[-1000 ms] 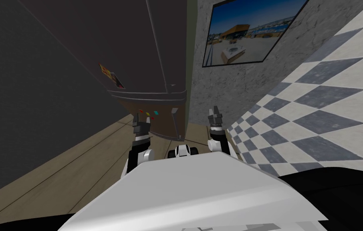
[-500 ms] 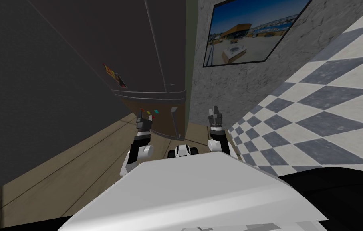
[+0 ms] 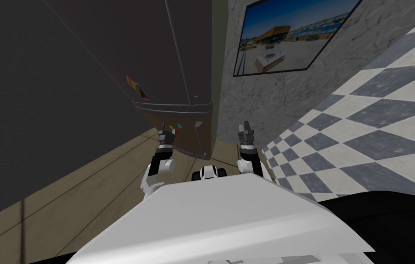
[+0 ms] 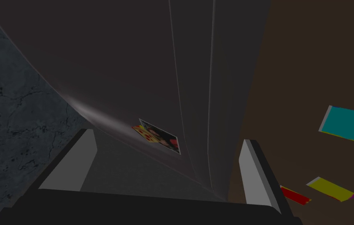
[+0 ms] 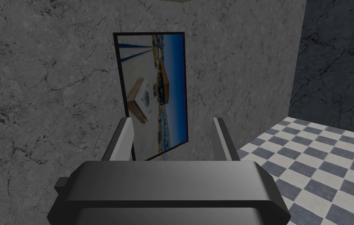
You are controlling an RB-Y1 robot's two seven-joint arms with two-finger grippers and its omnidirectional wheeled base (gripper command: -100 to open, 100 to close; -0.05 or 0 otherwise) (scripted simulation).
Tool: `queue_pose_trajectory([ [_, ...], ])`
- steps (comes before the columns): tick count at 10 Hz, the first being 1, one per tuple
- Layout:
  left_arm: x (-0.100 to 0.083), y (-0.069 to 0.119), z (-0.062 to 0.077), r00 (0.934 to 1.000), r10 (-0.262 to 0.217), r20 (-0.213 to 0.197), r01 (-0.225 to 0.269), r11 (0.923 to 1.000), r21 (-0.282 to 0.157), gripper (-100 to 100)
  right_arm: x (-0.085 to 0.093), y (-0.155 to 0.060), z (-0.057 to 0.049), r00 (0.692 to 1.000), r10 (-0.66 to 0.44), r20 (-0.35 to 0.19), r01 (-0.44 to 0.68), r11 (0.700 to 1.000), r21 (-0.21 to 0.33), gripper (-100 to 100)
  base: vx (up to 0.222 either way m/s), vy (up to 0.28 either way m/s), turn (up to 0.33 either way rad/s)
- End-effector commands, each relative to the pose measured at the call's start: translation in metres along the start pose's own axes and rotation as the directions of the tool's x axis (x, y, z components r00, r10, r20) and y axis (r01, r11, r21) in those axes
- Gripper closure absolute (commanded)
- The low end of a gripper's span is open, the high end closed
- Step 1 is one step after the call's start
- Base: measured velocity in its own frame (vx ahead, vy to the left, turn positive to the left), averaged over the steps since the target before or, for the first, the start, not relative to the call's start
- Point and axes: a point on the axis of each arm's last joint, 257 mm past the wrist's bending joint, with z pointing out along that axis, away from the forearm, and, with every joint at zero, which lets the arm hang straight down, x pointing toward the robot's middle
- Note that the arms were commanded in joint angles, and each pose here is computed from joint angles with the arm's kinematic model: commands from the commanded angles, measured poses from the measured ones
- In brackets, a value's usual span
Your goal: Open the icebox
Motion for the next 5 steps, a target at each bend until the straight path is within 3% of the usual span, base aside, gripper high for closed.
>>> queue_pose_trajectory([
  [1,0.0,0.004,0.019,0.9997,-0.025,-0.004,0.025,0.9996,-0.01,-100,0.0,0.0,0.0,1.0,0.0,0.0,0.0,1.0,0.0,0,-0.041,-0.042,0.048],
  [2,-0.003,0.011,0.027,0.9992,-0.041,0.001,0.041,0.9988,-0.028,-100,0.0,0.0,0.0,1.0,0.0,0.0,0.0,1.0,0.0,0,-0.058,-0.056,0.095],
  [3,-0.001,0.007,0.03,0.9991,-0.042,-0.003,0.042,0.9989,-0.018,-100,0.0,0.0,0.0,1.0,0.0,0.0,0.0,1.0,0.0,0,-0.04,-0.046,0.043],
  [5,-0.008,0.021,0.047,0.9969,-0.077,0.012,0.078,0.9953,-0.057,-100,0.0,0.0,0.0,1.0,0.0,0.0,0.0,1.0,0.0,0,-0.042,-0.054,0.099],
])
